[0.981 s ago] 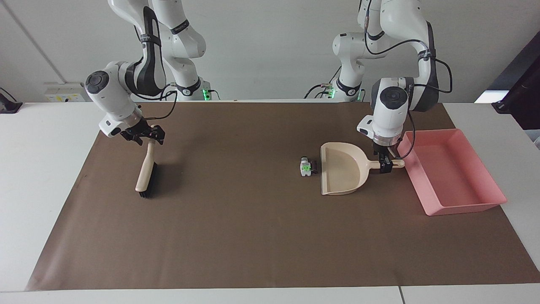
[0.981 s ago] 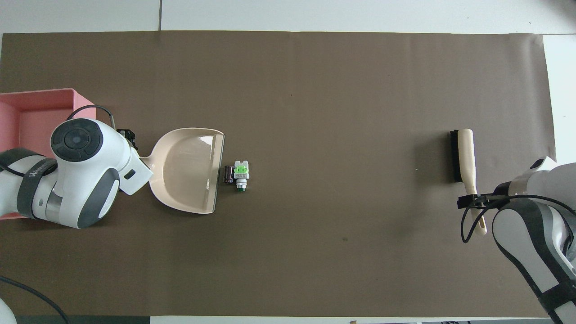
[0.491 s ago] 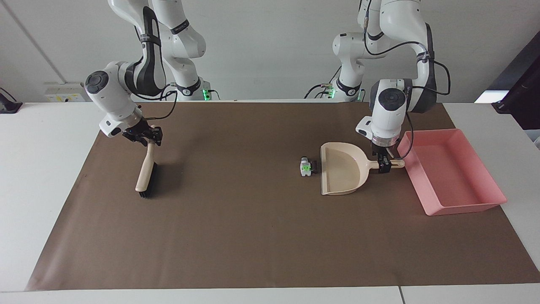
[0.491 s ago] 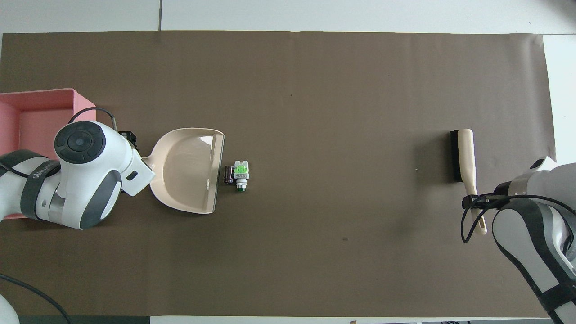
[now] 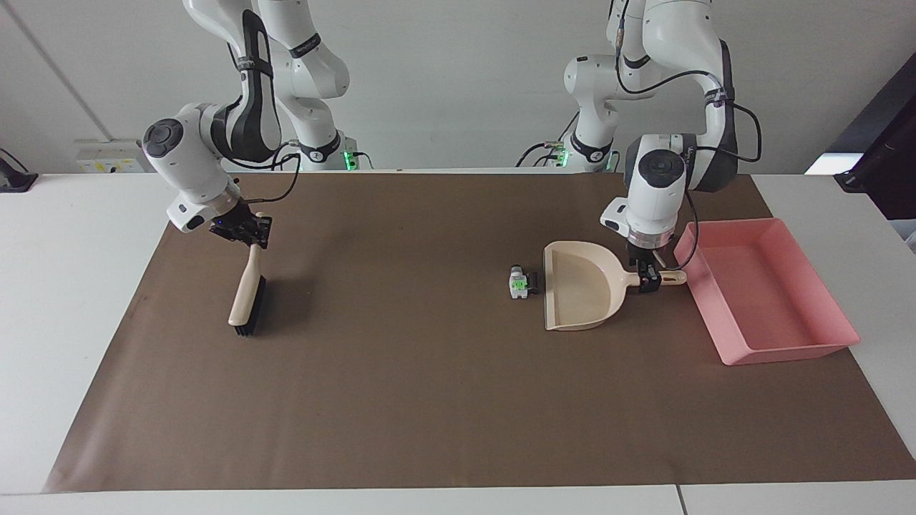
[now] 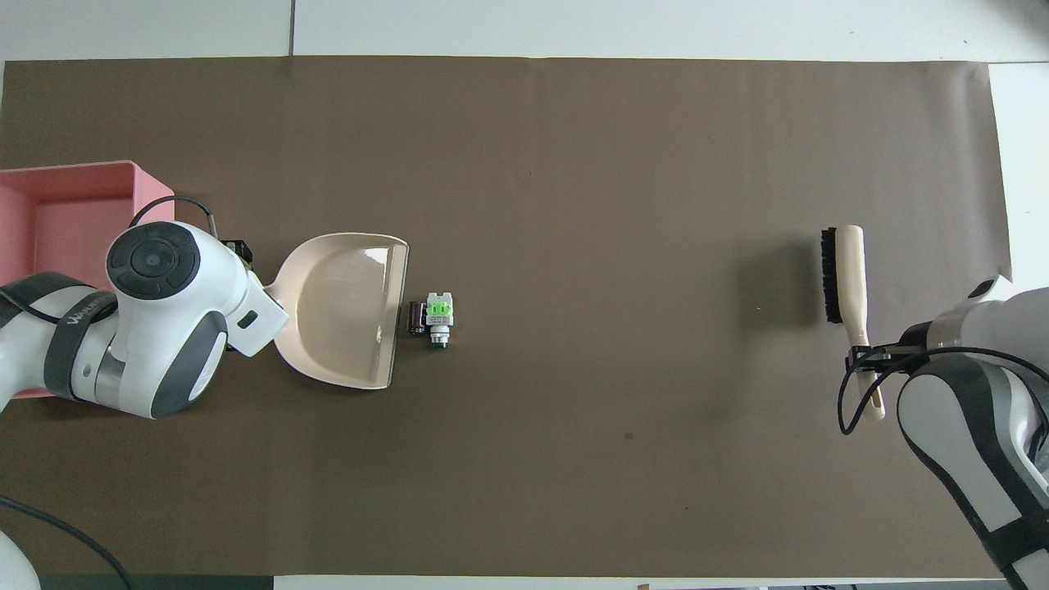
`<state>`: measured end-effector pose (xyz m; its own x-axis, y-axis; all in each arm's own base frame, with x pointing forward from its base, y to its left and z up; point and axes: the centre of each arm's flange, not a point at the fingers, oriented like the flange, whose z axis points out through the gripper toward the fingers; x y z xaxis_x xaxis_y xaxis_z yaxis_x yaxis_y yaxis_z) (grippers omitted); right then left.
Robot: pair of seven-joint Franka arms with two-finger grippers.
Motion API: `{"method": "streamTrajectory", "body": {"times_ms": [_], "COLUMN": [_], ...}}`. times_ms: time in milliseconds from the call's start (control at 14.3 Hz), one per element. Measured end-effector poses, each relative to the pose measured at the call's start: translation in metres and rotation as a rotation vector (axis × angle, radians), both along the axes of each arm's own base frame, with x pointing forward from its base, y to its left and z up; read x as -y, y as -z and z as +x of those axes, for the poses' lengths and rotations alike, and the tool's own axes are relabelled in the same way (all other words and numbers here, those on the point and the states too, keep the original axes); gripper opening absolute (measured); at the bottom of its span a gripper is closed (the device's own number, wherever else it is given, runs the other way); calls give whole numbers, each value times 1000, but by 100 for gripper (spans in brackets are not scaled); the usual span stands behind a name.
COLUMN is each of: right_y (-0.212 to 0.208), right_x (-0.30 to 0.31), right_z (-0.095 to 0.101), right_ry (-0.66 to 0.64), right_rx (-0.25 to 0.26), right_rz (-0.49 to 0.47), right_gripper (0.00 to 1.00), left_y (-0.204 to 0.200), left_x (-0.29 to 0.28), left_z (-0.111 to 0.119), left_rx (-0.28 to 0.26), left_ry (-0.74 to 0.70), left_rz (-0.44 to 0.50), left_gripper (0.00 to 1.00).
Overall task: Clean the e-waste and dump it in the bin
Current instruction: 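Carry the brush with the right gripper toward the component beside the dustpan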
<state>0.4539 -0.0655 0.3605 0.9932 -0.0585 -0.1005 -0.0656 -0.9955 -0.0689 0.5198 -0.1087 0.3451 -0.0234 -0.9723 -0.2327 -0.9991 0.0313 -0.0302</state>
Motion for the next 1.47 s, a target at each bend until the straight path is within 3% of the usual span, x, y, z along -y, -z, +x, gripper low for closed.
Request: {"method": "streamTrajectory", "body": {"times_ms": [140, 280, 350, 701, 981, 1121, 1472], "right_y": [-28, -55, -64, -71, -60, -53, -17], "right_x": [-34, -73, -92, -183, -267, -309, -371], "right_z": [18, 31, 35, 35, 26, 20, 4], "right_ry": [29, 38, 39, -20, -55, -47, -54], "right_rx": [8, 19, 22, 23, 12, 17, -1], "right_rz": [-10, -17, -20, -33, -56, -65, -87], "right_gripper": [26, 26, 26, 26, 26, 26, 26], "left_y": [0, 0, 0, -20, -52, -52, -31], "left_x": [5, 9, 9, 7, 3, 7, 29], "left_z": [-1, -2, -2, 11, 23, 23, 16], "left_rx": [1, 4, 4, 31, 9, 21, -26], "left_ry": [6, 3, 2, -6, 29, 88, 143], "left_rz": [0, -1, -1, 2, 54, 128, 190], "left_gripper": [52, 48, 34, 33, 33, 33, 33]}}
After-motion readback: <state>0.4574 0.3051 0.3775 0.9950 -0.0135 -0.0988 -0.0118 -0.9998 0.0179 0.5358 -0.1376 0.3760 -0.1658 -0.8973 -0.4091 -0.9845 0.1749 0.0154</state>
